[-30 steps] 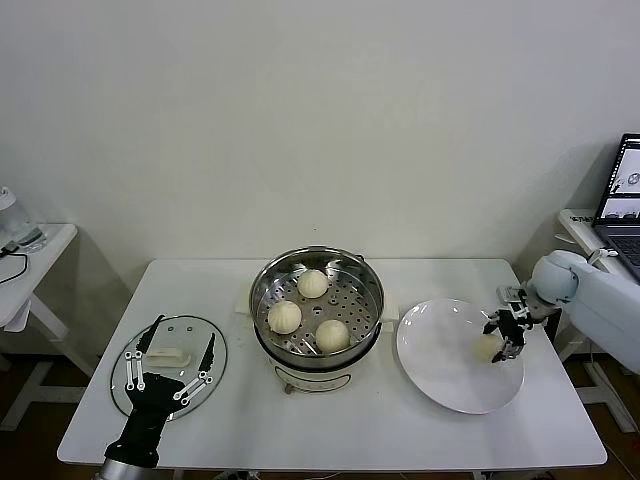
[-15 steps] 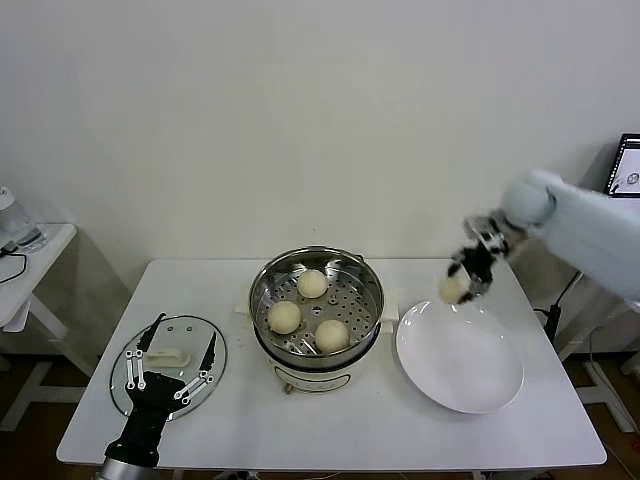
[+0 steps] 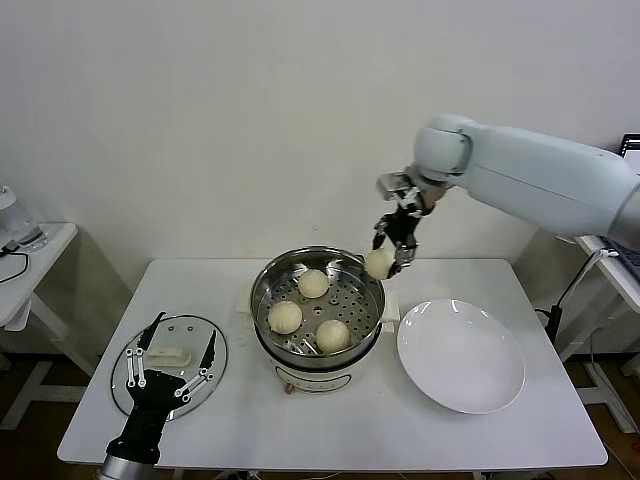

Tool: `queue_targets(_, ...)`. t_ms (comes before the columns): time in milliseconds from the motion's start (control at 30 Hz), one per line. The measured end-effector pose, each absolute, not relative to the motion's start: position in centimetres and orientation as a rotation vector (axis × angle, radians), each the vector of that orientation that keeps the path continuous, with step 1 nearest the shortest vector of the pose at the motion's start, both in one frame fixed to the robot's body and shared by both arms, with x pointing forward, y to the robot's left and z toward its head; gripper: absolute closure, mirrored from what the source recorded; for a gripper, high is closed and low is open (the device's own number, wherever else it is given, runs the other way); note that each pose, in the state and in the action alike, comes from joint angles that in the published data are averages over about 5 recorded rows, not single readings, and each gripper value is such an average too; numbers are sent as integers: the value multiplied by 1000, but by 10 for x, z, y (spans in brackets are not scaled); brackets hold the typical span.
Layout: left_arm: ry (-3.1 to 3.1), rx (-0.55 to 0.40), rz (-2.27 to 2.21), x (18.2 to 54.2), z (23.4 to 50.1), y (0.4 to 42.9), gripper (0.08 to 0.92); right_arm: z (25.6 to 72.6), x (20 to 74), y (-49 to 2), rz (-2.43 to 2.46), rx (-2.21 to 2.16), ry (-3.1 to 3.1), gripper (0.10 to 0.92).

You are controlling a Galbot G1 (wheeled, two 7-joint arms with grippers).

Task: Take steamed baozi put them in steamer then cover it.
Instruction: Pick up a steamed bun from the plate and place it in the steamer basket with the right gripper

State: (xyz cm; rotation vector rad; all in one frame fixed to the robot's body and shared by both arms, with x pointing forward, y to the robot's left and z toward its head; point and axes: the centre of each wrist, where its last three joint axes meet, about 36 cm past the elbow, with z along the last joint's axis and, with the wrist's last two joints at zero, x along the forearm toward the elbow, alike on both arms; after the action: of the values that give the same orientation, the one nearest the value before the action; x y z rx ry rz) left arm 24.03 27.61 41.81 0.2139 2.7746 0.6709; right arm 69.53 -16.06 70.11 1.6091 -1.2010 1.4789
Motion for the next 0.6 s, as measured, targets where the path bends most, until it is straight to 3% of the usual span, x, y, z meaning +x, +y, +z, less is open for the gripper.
queue_targets(600, 2769, 196, 675, 240, 420, 279, 177, 644, 690, -97, 1524, 1613, -1074, 344)
